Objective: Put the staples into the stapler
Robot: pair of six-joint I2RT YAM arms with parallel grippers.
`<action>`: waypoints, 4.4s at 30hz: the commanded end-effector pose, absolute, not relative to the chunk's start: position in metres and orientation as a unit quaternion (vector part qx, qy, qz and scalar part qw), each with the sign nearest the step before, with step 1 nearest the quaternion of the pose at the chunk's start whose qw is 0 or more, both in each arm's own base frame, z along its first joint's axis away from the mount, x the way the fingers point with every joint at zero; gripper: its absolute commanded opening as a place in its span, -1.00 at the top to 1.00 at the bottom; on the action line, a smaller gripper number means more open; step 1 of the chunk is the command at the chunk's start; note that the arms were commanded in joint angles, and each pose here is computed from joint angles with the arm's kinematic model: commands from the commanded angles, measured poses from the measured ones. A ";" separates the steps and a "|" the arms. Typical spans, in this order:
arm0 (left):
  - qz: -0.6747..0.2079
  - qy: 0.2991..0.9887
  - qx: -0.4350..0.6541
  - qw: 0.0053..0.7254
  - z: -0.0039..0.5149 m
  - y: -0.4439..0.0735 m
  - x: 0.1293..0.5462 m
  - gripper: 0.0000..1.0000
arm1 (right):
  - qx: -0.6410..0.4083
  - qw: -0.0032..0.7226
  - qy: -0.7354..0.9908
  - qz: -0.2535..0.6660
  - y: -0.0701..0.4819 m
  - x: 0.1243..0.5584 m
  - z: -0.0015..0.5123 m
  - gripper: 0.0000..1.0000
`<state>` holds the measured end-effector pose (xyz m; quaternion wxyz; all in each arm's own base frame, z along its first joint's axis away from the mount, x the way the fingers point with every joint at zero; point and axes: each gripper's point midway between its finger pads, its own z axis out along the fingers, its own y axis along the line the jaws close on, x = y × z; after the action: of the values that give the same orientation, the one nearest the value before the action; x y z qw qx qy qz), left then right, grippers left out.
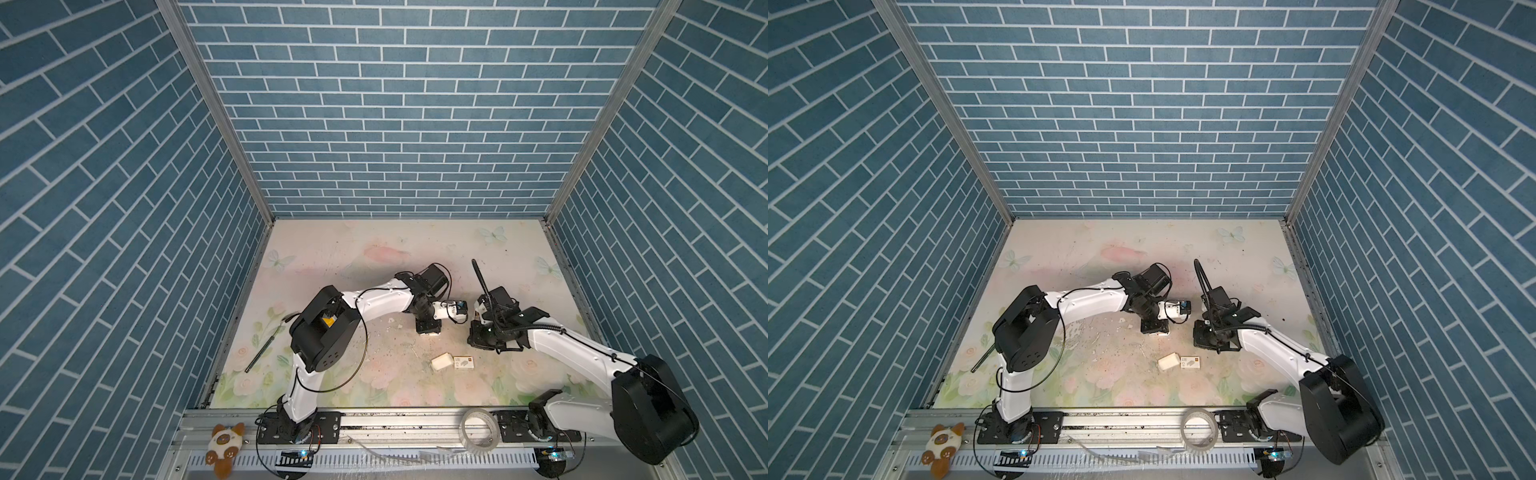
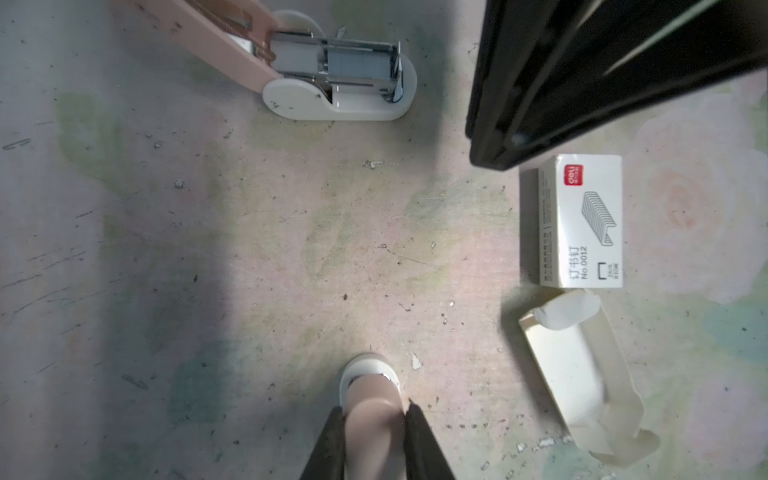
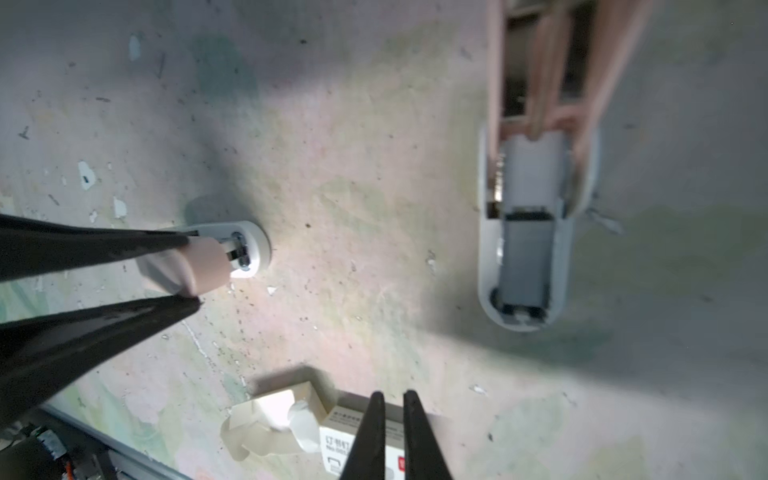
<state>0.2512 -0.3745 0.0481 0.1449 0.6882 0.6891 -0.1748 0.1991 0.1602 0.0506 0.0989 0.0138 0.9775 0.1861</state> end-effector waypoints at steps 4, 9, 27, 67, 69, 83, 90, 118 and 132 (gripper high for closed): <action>-0.104 0.718 0.688 0.011 -0.006 -0.325 0.230 0.87 | 0.079 0.142 0.979 0.124 0.124 0.195 0.060 0.75; -0.088 0.716 0.693 -0.007 -0.014 -0.322 0.227 0.87 | 0.092 0.163 0.975 0.116 0.113 0.193 0.069 0.76; -0.093 0.714 0.692 0.052 0.035 -0.338 0.237 0.77 | 0.087 0.214 0.966 0.116 0.105 0.199 0.084 0.70; -0.114 0.700 0.697 0.109 0.082 -0.348 0.239 0.04 | 0.064 0.239 0.945 0.214 0.144 0.218 0.079 0.52; -0.115 0.697 0.698 0.119 0.092 -0.348 0.239 0.01 | 0.057 0.230 0.940 0.245 0.157 0.219 0.077 0.53; -0.133 0.697 0.672 0.209 0.169 -0.360 0.273 -0.11 | 0.057 0.151 0.959 0.231 0.172 0.223 0.037 0.53; -0.146 0.705 0.658 0.222 0.179 -0.364 0.285 -0.13 | 0.067 0.128 0.969 0.198 0.162 0.221 0.024 0.53; -0.178 0.721 0.635 0.214 0.176 -0.370 0.292 -0.15 | 0.083 0.144 0.978 0.126 0.122 0.244 0.028 0.28; -0.190 0.720 0.631 0.217 0.177 -0.367 0.292 -0.16 | 0.188 0.189 0.942 0.202 0.106 0.248 0.042 0.16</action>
<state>0.2962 -0.3709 0.1870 0.2338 0.6348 0.7141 -0.1800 0.2425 0.1024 0.0399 0.1869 0.1645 0.9526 0.1750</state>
